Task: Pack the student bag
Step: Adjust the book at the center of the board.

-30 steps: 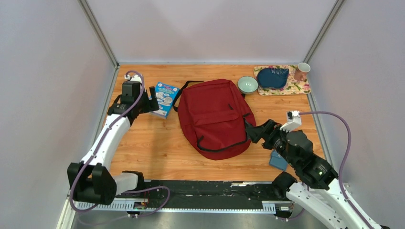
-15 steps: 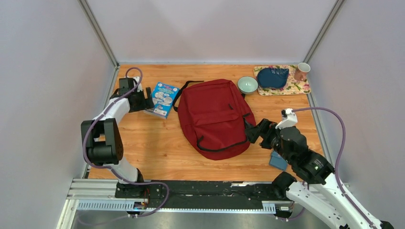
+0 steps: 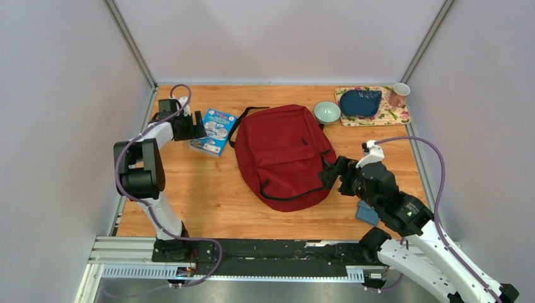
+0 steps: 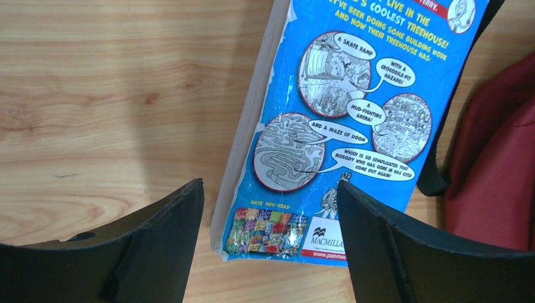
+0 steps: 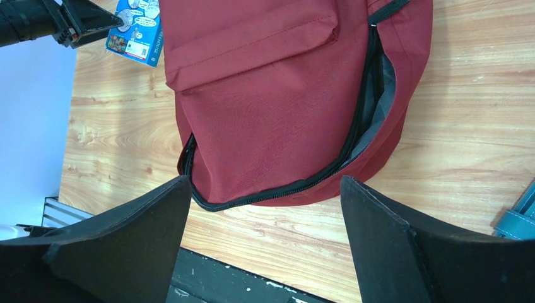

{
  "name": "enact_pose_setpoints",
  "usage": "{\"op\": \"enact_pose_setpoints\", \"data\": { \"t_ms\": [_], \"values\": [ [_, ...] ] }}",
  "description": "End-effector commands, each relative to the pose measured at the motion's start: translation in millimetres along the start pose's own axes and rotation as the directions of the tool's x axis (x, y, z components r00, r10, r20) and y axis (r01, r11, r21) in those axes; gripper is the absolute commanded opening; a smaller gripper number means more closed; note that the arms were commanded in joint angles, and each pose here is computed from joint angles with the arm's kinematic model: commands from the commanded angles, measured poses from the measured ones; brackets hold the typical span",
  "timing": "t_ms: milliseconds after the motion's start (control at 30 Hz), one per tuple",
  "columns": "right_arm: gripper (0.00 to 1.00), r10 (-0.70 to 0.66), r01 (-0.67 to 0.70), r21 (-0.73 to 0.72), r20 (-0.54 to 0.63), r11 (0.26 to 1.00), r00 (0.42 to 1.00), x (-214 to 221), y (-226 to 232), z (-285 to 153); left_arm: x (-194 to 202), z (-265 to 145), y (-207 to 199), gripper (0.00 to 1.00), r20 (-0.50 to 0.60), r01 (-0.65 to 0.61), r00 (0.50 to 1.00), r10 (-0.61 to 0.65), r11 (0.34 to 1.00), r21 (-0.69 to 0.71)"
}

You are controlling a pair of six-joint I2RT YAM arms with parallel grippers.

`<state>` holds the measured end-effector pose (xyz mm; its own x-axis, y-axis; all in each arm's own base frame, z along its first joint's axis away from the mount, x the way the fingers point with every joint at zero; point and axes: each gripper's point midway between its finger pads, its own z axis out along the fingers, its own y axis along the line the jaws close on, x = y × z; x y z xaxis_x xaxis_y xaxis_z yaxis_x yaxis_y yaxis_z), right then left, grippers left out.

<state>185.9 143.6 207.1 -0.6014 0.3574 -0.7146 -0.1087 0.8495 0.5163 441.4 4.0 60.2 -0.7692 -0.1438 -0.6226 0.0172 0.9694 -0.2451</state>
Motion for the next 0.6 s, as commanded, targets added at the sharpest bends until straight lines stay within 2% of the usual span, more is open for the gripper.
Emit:
{"op": "enact_pose_setpoints", "data": {
  "t_ms": [0, 133, 300, 333, 400, 433, 500, 567],
  "values": [
    [0.91, -0.009, 0.011, -0.054, 0.039, 0.998, 0.999, -16.2, 16.5, -3.8, -4.0, 4.7, -5.1, 0.82, 0.012, -0.034, 0.999, 0.033, 0.998, 0.061],
    [0.91, -0.012, 0.014, -0.056, 0.025, 0.998, 1.000, -13.8, 17.9, 0.4, 9.1, 0.7, -14.0, 0.72, 0.008, -0.017, 1.000, 0.016, 0.994, 0.109],
    [0.91, -0.004, 0.005, -0.070, 0.014, 0.998, 1.000, -12.2, 21.6, 3.8, 23.3, -6.6, -19.3, 0.49, 0.005, 0.016, 1.000, -0.017, 0.992, 0.123],
    [0.91, -0.003, 0.003, -0.072, 0.009, 0.997, 1.000, -11.3, 22.1, 4.3, 22.6, -10.0, -21.8, 0.41, 0.011, 0.020, 1.000, -0.021, 0.992, 0.128],
    [0.91, 0.000, 0.000, -0.078, 0.006, 0.997, 1.000, -10.2, 22.9, 4.9, 30.6, -11.4, -22.7, 0.33, 0.005, 0.031, 0.999, -0.032, 0.991, 0.131],
    [0.91, 0.003, -0.003, -0.079, 0.001, 0.997, 1.000, -8.9, 23.0, 5.0, 31.1, -14.8, -23.7, 0.19, 0.011, 0.039, 0.999, -0.041, 0.990, 0.132],
    [0.91, 0.004, -0.004, -0.080, -0.001, 0.997, 1.000, -7.6, 22.4, 5.4, 38.2, -16.5, -25.5, 0.05, 0.003, 0.051, 0.999, -0.052, 0.989, 0.139],
    [0.91, 0.008, -0.008, -0.083, -0.001, 0.997, 1.000, -7.1, 22.1, 4.7, 42.8, -20.3, -30.2, 0.00, -0.002, 0.064, 0.998, -0.064, 0.985, 0.158]
  ]
}}
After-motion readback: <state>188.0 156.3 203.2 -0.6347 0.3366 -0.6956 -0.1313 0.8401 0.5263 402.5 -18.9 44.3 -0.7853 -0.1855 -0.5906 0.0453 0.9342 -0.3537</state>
